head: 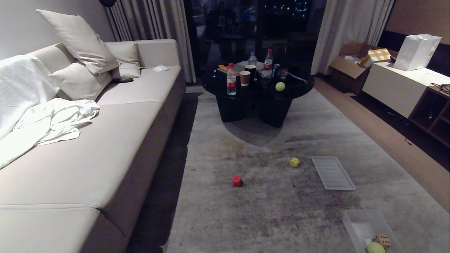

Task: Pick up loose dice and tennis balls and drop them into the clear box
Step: Find toys out of the box

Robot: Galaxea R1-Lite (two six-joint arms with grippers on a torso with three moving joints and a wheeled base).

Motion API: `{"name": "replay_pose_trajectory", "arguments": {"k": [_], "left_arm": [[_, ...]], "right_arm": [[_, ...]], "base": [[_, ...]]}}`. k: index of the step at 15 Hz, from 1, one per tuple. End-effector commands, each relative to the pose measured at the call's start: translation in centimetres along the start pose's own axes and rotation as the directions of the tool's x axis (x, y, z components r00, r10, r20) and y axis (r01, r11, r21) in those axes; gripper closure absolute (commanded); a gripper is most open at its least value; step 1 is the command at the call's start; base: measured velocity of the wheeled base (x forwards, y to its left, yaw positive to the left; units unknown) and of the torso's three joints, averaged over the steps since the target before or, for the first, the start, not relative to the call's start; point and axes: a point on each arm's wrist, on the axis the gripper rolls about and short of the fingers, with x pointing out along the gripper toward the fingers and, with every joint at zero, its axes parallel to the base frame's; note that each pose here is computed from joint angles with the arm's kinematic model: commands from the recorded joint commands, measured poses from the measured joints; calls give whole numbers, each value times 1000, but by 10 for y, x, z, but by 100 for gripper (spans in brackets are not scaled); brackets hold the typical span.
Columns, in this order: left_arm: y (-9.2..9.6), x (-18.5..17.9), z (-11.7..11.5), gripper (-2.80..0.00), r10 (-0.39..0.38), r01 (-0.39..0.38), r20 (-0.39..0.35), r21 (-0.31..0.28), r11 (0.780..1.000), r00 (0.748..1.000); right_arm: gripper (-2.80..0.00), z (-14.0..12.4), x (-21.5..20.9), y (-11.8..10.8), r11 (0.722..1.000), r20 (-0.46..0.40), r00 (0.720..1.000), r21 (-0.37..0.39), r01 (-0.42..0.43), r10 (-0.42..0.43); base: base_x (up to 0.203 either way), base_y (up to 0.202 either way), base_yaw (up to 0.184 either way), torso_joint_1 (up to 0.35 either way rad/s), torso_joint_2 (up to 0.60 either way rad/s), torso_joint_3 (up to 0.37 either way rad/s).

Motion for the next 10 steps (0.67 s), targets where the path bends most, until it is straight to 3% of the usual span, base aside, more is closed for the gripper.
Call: {"name": "replay_pose_trajectory", "arguments": {"k": [1, 5, 10], "left_arm": [[0, 0, 0, 0, 1, -1, -2, -1, 1000, 1000], [0, 0, 0, 0, 7, -7, -4, -10, 1000, 1000], [0, 0, 0, 0, 7, -7, -4, -11, 1000, 1000]], "right_arm": [[0, -3, 1, 0, 1000, -12, 1000, -5, -2, 1], [0, -3, 1, 0, 1000, -12, 1000, -3, -2, 1], [0, -3, 1, 0, 1000, -12, 1000, -2, 0, 0]], "base": [[0, 0, 0, 0, 0, 0], [18, 0, 0, 0, 1, 0], [178, 0, 1, 2, 2, 1]]}}
